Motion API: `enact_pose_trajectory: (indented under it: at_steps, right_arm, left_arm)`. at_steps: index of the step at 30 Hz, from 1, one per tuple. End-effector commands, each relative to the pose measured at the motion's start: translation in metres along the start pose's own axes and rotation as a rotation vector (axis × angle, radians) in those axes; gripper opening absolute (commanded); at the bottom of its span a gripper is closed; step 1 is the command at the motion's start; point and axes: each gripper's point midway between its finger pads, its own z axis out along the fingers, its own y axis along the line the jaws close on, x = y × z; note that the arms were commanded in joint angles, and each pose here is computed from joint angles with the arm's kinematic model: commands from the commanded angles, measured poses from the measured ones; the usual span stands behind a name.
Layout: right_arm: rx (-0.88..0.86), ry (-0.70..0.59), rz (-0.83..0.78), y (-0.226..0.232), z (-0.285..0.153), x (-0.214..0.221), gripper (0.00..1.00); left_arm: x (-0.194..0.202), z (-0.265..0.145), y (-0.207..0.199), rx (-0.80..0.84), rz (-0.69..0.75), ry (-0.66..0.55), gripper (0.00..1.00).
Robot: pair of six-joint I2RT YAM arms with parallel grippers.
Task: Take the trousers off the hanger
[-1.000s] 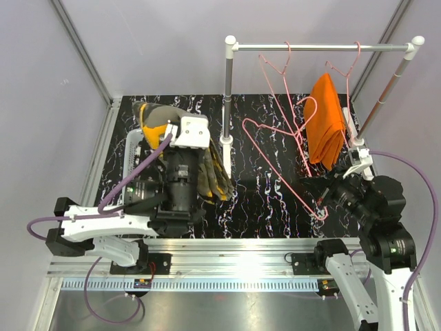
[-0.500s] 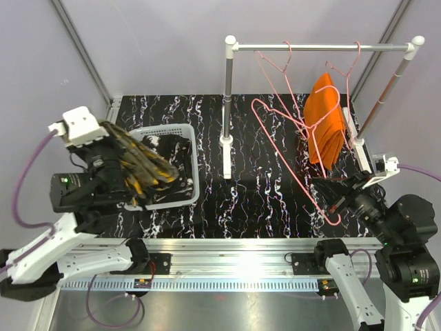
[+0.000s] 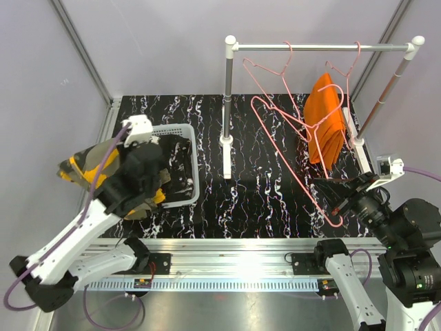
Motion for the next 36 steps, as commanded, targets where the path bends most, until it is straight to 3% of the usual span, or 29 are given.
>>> enact_pose_trajectory:
  at_steps: [1,7,22,29,36]
  right_arm:
    - [-0.056,-0.061,-0.028,0.017,-0.008,-0.018,0.00]
    - [-0.047,-0.066,-0.031,0.014,-0.009,-0.015,0.00]
    - [0.003,-0.053,-0.051,0.001,-0.006,-0.007,0.00]
    - [0.016,-0.047,-0.063,-0.002,-0.006,-0.005,0.00]
    - [0.011,-0.044,-0.060,-0.002,-0.004,-0.006,0.00]
  left_arm:
    - [0.020,0.012,-0.039,0.068,0.045,0.079,0.00]
    - [0.023,0.030,-0.096,0.164,0.149,0.116,0.00]
    - [-0.026,0.070,-0.181,0.247,0.079,0.169,0.00]
    - [0.026,0.098,-0.195,0.174,0.072,0.354,0.00]
    - [0.042,0.106,-0.186,0.100,0.018,0.403,0.00]
